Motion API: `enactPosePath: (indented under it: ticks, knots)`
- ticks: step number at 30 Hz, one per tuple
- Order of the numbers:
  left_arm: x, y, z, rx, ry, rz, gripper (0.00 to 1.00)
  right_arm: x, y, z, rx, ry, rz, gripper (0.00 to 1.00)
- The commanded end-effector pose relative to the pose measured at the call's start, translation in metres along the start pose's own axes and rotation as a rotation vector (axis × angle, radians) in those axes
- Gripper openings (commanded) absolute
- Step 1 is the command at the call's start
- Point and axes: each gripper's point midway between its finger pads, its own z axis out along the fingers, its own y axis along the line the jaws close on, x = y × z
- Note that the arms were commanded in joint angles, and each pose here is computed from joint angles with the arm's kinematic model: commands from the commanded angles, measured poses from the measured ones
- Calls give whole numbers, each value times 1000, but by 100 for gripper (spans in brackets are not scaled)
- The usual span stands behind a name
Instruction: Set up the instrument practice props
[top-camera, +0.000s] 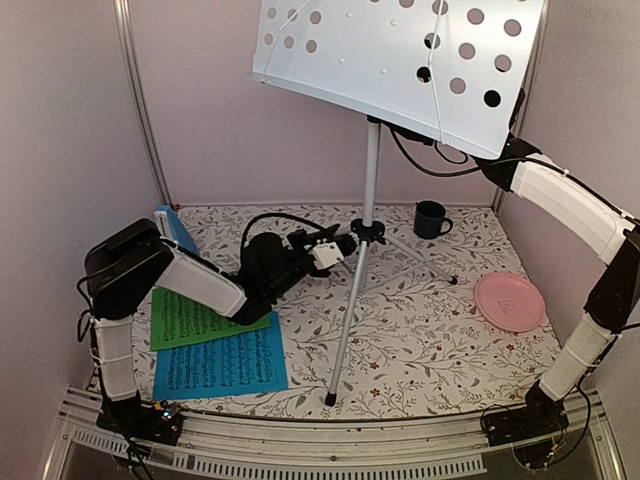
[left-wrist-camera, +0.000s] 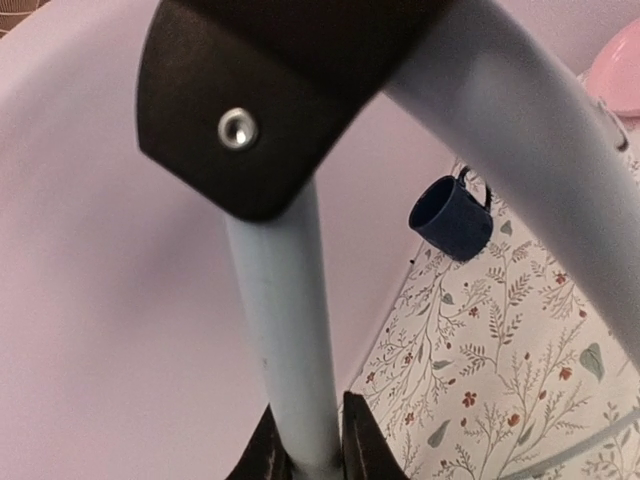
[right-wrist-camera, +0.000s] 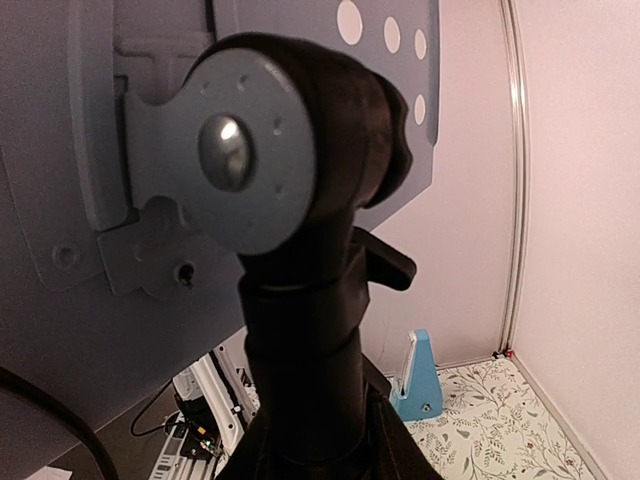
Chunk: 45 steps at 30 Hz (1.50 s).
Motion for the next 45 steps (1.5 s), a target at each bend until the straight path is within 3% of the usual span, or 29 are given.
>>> enactPosePath:
  ticks: [1,11,15,23,30,34,45]
  knots:
    - [75,-92,-24,301,172,242,0,-141,80,-24,-45,-282,-299,0]
    - [72,-80,-11,241,174,228,0,-120,63,-17,-43,-243,-270,0]
    - [60,-66,-7,208,150,161,22,-107,57,-15,-49,-216,-277,0]
    - [36,-41,-11,161,87,75,56,-83,47,-11,-100,-177,-275,0]
    - [27,-37,-18,169,46,15,68,-71,40,-11,-96,-172,-302,0]
    - [3,-27,-30,180,-40,-41,85,-68,33,-13,-91,-164,-325,0]
    - [-19,-7,-45,203,-70,-192,96,-59,-9,-23,-73,-131,-314,0]
